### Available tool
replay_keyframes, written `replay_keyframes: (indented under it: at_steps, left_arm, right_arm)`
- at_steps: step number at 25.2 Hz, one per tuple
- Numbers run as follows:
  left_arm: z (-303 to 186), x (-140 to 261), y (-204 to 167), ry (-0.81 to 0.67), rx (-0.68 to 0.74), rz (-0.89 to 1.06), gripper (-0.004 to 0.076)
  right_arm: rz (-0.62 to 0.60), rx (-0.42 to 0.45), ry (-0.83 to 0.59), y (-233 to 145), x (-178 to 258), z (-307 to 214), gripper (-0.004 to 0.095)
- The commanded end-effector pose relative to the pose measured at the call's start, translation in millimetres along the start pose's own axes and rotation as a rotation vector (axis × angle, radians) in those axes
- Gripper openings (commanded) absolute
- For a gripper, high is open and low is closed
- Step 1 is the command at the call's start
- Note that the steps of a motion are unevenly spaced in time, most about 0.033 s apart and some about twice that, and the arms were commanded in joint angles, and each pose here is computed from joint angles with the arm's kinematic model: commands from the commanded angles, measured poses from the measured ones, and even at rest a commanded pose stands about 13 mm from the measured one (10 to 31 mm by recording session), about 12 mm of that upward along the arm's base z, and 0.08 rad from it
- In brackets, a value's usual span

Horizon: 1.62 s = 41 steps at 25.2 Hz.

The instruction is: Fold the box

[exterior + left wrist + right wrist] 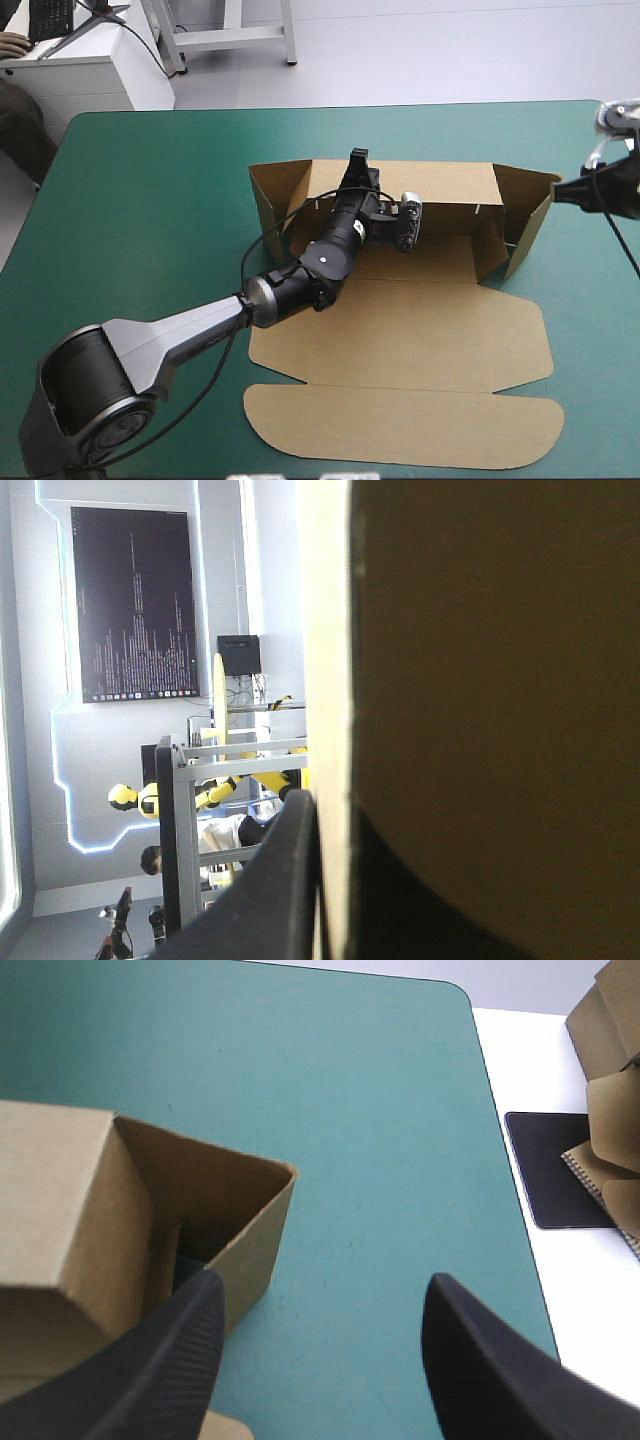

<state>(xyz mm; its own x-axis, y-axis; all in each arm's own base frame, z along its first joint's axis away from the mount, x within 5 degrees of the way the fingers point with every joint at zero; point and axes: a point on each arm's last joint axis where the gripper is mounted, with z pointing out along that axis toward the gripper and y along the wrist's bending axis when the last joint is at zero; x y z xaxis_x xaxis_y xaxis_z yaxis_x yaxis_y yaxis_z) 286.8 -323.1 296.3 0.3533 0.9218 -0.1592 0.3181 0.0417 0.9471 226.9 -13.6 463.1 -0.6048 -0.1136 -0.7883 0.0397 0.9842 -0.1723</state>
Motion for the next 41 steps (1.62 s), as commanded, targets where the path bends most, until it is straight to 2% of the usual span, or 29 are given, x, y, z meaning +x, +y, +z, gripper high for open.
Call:
replay_keyframes:
  at_steps: [1,8,12,15,25,30,41]
  left_arm:
    - [-13.5,-1.6,24.5,-0.010,-0.068,-0.040,-0.0010]
    - [-13.5,-1.6,24.5,-0.010,-0.068,-0.040,-0.0010]
    - [-13.5,-1.6,24.5,-0.010,-0.068,-0.040,-0.0010]
    - [-13.5,-1.6,24.5,-0.010,-0.068,-0.040,-0.0010]
    - [-13.5,-1.6,24.3,-0.009,-0.066,-0.043,-0.0010]
    - [-13.5,-1.2,24.5,-0.005,-0.068,-0.043,-0.0010]
    - [-13.5,-0.8,24.6,-0.001,-0.069,-0.043,-0.0010]
  right_arm:
    - [-0.001,0.034,-0.058,-5.6,-34.5,14.8,0.0535]
    - [0.079,0.019,0.056,-0.7,-67.4,83.4,0.0535]
    - [0.080,-0.026,0.164,10.6,-60.6,139.0,0.0535]
    - [0.080,-0.033,0.222,13.6,-54.0,157.8,0.0533]
    - [0.115,-0.110,0.374,22.7,-39.4,161.0,0.0503]
    - [0.136,-0.214,0.373,32.1,-40.0,159.4,0.0463]
    - [0.069,-0.208,0.495,34.2,0.9,154.2,0.0461]
